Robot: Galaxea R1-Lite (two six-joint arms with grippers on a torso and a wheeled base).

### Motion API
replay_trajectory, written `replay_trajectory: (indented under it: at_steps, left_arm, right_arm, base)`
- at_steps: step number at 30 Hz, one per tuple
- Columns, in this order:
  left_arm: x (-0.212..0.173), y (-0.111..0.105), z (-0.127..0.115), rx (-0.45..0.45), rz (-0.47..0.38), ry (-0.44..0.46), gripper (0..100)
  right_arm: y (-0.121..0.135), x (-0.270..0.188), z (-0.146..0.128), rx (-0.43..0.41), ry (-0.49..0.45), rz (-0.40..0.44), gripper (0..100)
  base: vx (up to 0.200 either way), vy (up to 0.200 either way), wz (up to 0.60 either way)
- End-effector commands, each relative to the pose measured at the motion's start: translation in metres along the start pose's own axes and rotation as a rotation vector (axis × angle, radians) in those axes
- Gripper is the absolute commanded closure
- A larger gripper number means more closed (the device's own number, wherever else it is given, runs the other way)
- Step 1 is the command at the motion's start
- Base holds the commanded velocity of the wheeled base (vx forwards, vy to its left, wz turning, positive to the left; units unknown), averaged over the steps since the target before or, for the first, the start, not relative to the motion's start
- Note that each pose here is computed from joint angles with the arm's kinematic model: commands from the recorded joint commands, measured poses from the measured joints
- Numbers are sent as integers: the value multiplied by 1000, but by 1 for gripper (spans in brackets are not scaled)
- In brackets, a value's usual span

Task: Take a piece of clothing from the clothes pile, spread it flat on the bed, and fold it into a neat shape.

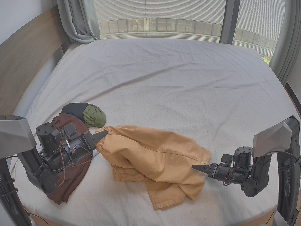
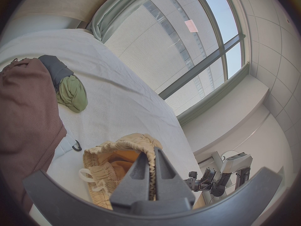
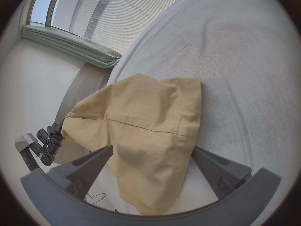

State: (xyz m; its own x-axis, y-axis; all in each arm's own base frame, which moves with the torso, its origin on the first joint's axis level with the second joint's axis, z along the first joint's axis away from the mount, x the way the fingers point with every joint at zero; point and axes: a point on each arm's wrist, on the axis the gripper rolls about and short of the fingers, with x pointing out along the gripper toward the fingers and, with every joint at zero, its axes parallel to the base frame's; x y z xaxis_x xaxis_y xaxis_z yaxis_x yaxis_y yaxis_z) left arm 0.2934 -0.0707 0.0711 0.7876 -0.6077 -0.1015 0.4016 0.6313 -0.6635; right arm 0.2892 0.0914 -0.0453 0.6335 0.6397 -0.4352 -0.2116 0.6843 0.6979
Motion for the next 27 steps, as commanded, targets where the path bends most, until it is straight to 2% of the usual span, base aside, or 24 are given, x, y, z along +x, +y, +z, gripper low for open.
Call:
replay_trajectory:
  at_steps: [1, 7, 16, 21, 27]
  left_arm:
    - [0, 0, 0, -1, 0, 1, 100]
    - [0, 1, 0, -1, 1, 0, 100]
    - [0, 1, 0, -1, 2, 1, 100]
    - [1, 2, -2, -4, 6, 5, 100]
    - [1, 2, -2, -4, 6, 5, 100]
  right_arm:
    - [12, -6, 6, -21, -19, 28, 0]
    - [28, -20, 16, -43, -58, 59, 0]
    - [46, -49, 24, -68, -66, 131, 0]
    - [44, -57, 23, -63, -30, 168, 0]
    - [37, -63, 28, -55, -32, 182, 0]
  base:
    - [0, 0, 0]
    - [0, 0, 0]
    - [0, 0, 0]
    - [0, 0, 0]
    - [0, 0, 0]
